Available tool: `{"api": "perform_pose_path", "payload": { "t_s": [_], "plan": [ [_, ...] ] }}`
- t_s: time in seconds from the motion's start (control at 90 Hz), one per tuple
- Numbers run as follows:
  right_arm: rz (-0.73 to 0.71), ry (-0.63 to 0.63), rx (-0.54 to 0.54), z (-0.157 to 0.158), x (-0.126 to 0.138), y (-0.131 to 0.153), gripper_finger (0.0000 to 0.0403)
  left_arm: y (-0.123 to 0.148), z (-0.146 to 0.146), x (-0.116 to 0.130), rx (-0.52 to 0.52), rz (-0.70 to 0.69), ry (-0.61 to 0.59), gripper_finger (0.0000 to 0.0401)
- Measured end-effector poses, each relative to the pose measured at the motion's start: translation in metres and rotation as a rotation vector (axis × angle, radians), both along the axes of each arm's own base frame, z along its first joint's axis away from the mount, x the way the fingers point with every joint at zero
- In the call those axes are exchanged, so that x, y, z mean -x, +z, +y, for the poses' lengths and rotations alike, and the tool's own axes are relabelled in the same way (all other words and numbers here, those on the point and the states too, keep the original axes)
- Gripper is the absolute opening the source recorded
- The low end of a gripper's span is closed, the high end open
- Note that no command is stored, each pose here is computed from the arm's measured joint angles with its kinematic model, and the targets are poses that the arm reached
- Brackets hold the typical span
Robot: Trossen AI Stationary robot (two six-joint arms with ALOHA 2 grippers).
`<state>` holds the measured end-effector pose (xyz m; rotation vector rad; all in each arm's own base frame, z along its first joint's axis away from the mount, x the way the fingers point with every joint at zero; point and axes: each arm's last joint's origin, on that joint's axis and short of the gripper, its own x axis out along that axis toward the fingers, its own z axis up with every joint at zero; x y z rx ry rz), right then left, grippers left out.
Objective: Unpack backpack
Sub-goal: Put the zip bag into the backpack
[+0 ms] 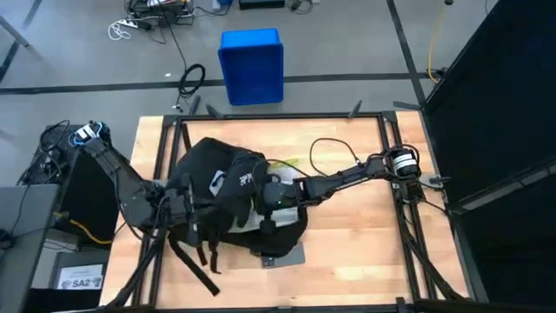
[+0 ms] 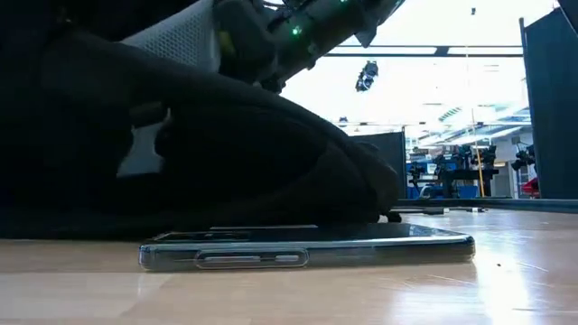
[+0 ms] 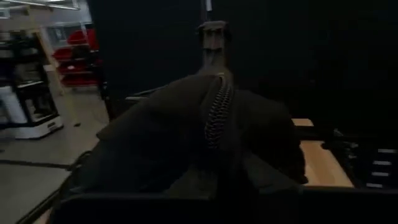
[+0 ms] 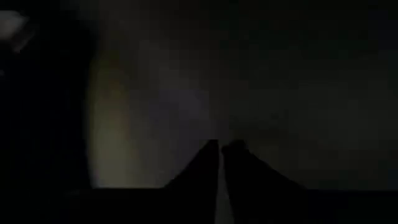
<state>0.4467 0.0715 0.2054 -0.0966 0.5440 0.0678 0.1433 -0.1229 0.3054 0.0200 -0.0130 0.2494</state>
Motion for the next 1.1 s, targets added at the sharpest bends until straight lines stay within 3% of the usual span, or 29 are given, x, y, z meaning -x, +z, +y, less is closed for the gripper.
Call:
{"api": "perform_pose_path", "payload": {
  "t_s": [0.211,0.3,0.4,0.533,0.633,0.933,1.011,1.1],
  "plan": [
    [-0.063,0.118,0.033,0.034,0.016,0.029,0.0001,-0.005,0.001,0.000,-0.039,0.037,0.047,0.0000],
    [-0.081,0.106,0.075,0.045,0.027,0.046,0.0002,-0.007,0.002,0.000,-0.038,0.051,0.058,0.0000],
    [-0.091,0.010,0.179,0.054,0.046,0.069,0.0006,-0.009,0.002,0.001,-0.034,0.061,0.059,0.0000],
    [-0.035,-0.245,0.390,0.052,0.069,0.083,0.0006,-0.012,0.001,0.001,-0.033,0.075,0.028,0.0000],
    [0.062,-0.374,0.468,0.034,0.074,0.076,0.0002,-0.013,0.000,0.000,-0.035,0.083,-0.003,0.0000],
    [0.362,-0.693,0.430,-0.072,0.082,0.045,0.0001,-0.016,0.000,0.000,-0.018,0.100,-0.027,0.0000],
    [0.408,-0.705,0.339,-0.102,0.085,0.031,0.0001,-0.017,0.000,0.000,-0.025,0.107,-0.028,0.0000],
    [0.419,-0.613,0.158,-0.123,0.087,0.009,0.0000,-0.018,0.000,0.001,-0.029,0.115,-0.027,0.0000]
  ]
}}
